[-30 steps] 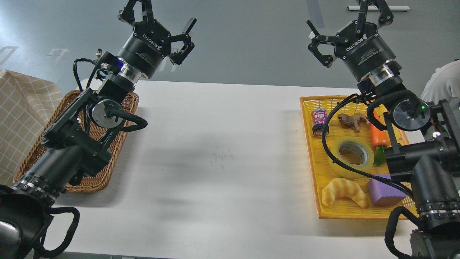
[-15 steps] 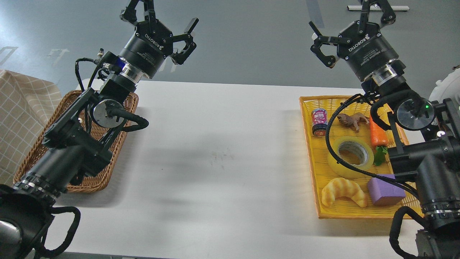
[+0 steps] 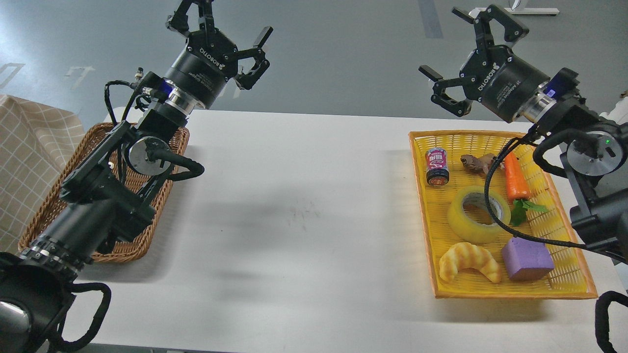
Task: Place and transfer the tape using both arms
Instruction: 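Move the right gripper down toward the tape roll in the yellow tray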
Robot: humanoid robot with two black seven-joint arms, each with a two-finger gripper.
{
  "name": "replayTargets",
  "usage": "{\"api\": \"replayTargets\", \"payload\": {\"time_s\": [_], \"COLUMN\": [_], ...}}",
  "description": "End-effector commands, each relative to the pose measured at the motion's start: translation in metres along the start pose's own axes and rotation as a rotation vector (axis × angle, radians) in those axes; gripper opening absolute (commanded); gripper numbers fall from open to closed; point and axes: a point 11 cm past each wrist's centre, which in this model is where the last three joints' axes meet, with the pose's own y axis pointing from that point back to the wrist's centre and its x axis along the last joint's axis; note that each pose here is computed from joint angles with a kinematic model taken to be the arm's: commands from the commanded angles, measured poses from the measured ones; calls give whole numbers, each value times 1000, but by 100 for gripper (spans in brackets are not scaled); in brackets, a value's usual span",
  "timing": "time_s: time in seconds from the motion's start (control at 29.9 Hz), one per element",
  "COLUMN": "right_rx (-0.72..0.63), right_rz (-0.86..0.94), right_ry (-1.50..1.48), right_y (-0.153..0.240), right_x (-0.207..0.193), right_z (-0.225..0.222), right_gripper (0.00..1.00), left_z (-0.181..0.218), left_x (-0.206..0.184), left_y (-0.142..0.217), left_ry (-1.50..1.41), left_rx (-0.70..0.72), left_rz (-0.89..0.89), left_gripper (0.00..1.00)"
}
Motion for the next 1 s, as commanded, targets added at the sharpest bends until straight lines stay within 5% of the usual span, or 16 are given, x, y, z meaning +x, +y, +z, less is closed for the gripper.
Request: {"api": "replayTargets", "payload": {"time_s": [0.0, 0.37, 0.97], "right_rx": [-117, -375, -785], "right_rz": [16, -7, 126], "right_ry": [174, 663, 1250], "right_y": [12, 47, 114], "right_x": [2, -14, 34], "right_z": [1, 4, 25], "right_gripper": [100, 100, 100], "left_z": [1, 2, 6], "left_x": [-1, 1, 4], "left_y": [-1, 0, 2], "left_ry": [-1, -6, -17], "left_rx": [-1, 0, 1], "left_rz": [-2, 1, 6], "left_gripper": [98, 98, 98]}}
